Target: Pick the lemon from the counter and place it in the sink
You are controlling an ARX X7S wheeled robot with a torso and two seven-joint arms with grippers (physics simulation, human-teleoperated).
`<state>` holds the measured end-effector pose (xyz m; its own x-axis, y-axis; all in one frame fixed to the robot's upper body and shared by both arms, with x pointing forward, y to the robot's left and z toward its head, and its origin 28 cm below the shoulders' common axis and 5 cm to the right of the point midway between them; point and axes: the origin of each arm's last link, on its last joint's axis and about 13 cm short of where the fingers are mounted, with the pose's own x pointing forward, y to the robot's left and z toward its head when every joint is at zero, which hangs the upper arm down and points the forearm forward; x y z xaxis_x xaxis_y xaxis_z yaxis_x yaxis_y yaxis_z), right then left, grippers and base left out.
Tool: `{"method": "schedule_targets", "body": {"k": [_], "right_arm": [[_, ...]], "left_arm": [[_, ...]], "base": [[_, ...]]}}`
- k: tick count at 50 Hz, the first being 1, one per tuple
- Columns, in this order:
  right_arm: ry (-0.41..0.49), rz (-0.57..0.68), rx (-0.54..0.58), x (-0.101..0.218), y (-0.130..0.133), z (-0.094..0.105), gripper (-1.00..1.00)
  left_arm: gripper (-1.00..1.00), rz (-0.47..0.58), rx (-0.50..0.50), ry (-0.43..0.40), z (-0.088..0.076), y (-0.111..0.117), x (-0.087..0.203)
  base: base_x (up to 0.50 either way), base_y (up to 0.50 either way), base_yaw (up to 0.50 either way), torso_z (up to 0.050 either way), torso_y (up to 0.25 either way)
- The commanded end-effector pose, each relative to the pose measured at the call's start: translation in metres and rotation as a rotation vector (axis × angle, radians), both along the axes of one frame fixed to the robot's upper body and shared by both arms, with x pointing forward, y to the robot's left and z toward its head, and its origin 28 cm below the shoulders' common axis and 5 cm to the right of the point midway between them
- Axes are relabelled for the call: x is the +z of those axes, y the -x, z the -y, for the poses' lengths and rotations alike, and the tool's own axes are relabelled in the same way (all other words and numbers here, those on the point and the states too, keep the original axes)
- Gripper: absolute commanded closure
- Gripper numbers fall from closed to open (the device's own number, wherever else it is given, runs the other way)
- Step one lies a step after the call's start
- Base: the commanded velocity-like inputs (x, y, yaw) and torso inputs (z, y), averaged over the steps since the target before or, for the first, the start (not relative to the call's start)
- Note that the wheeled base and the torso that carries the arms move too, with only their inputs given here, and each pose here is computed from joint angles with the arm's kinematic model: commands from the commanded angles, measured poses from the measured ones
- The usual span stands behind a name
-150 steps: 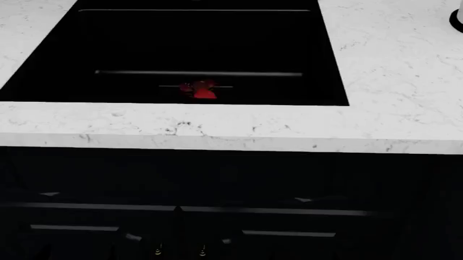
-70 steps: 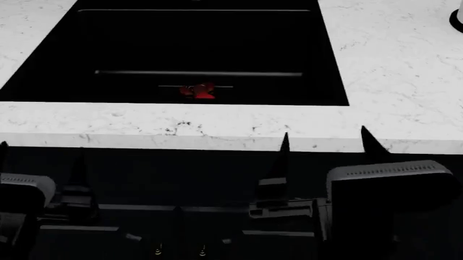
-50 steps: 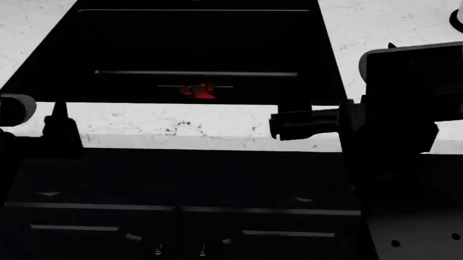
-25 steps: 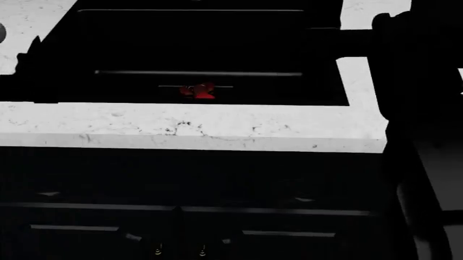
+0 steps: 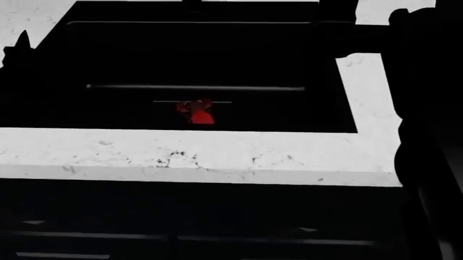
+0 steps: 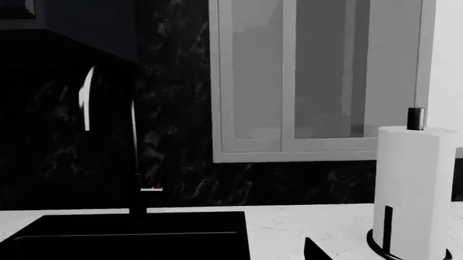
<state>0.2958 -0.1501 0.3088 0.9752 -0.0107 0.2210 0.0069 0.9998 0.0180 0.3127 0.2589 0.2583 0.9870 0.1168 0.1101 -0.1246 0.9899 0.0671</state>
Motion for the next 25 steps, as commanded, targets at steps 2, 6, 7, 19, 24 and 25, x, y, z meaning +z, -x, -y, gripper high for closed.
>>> {"method": "schedule_targets", "body": {"k": [2, 6, 7, 19, 24, 25], "right_arm": [[-0.017, -0.003, 0.015, -0.0043, 0.0012, 0.0011, -1.00], [-0.017, -0.007, 0.017, -0.0058, 0.0012, 0.0011, -1.00], [-0.016, -0.007, 0.018, -0.0058, 0.0014, 0.0007, -1.00], [-0.018, -0.015, 0.022, -0.0122, 0.0010, 0.0014, -1.00], [-0.025, -0.013, 0.021, -0.0130, 0.0020, 0.0019, -1.00], [-0.027, -0.013, 0.022, -0.0135, 0.0021, 0.0020, -1.00]], "left_arm": [[-1.00, -0.001, 0.003, 0.007, 0.0000, 0.0034, -0.0016], [-1.00, 0.000, 0.006, 0.008, -0.0006, 0.0047, -0.0012], [-1.00, 0.001, 0.006, 0.007, -0.0005, 0.0049, -0.0009], [-1.00, -0.002, 0.011, 0.011, -0.0005, 0.0064, -0.0026], [-1.00, -0.001, 0.013, 0.012, -0.0002, 0.0067, -0.0024], [-1.00, -0.001, 0.012, 0.011, 0.0000, 0.0067, -0.0023]], "base": [[0.33, 0.00, 0.00, 0.000, 0.000], [0.33, 0.00, 0.00, 0.000, 0.000], [0.33, 0.00, 0.00, 0.000, 0.000], [0.33, 0.18, 0.00, 0.000, 0.000], [0.33, 0.31, 0.00, 0.000, 0.000], [0.32, 0.32, 0.00, 0.000, 0.000]]}}
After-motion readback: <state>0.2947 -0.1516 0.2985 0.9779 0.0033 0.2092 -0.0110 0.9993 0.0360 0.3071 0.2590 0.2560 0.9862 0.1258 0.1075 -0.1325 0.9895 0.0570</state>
